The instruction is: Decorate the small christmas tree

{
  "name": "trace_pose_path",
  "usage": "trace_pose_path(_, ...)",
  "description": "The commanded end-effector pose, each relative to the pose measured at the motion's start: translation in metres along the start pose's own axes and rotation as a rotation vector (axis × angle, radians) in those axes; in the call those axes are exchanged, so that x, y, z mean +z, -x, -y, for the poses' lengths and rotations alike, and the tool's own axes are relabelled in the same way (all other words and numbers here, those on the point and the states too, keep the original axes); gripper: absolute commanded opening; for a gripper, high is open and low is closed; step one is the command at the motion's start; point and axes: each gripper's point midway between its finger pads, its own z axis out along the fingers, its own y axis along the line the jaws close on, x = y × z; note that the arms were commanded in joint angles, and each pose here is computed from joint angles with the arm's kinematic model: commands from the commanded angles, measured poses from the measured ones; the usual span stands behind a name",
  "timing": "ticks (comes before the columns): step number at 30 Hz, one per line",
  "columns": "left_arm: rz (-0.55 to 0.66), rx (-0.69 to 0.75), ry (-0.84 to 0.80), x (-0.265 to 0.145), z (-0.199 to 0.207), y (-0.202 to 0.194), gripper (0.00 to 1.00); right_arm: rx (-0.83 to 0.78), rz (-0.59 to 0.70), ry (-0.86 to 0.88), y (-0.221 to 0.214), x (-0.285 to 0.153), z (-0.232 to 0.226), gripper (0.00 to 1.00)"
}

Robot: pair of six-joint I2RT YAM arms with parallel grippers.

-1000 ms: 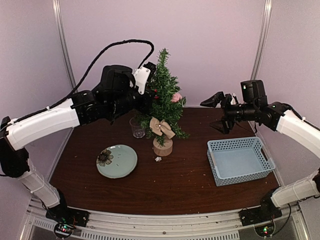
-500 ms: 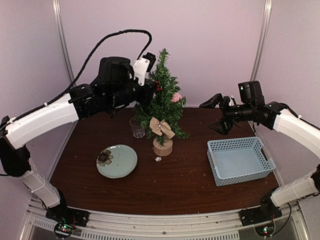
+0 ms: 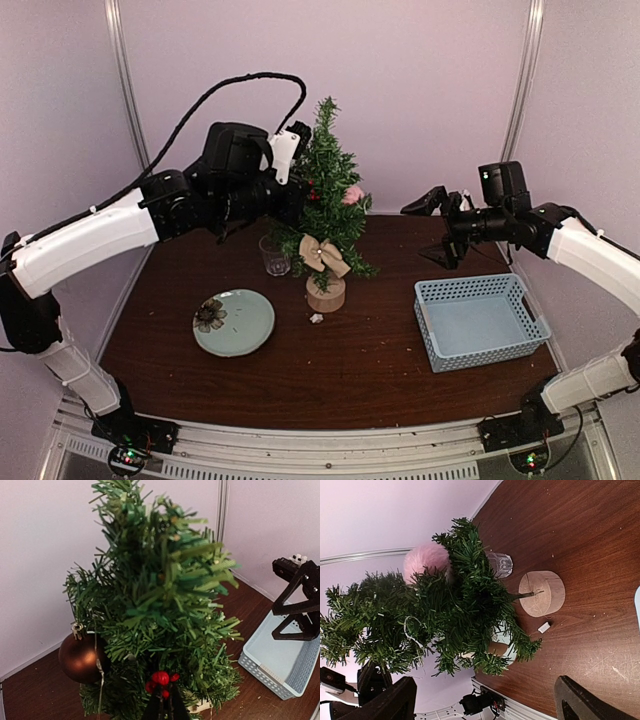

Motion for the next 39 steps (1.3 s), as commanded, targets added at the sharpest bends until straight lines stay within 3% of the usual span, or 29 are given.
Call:
trace_pose_path(1, -0.008, -0.014, 0.007, 0.008, -0.002, -0.004, 0.00, 0.004, -0.003, 0.008, 0.002, -0.001, -0.001, 0.99)
trace_pose_path(16, -0.047, 0.025, 0.057, 0.028, -0.007, -0.010, 0.00, 0.016, -0.001, 0.007, 0.007, 0.000, 0.001, 1.00)
trace_pose_path(20, -0.034, 0.027, 0.028, 0.024, -0.003, -0.006, 0.14, 0.015, 0.001, 0.011, 0.009, 0.001, 0.000, 1.00)
trace_pose_path(39, 0.077, -0.002, -0.098, -0.030, 0.003, 0.024, 0.57, -0.071, 0.015, 0.040, 0.014, -0.002, -0.014, 1.00)
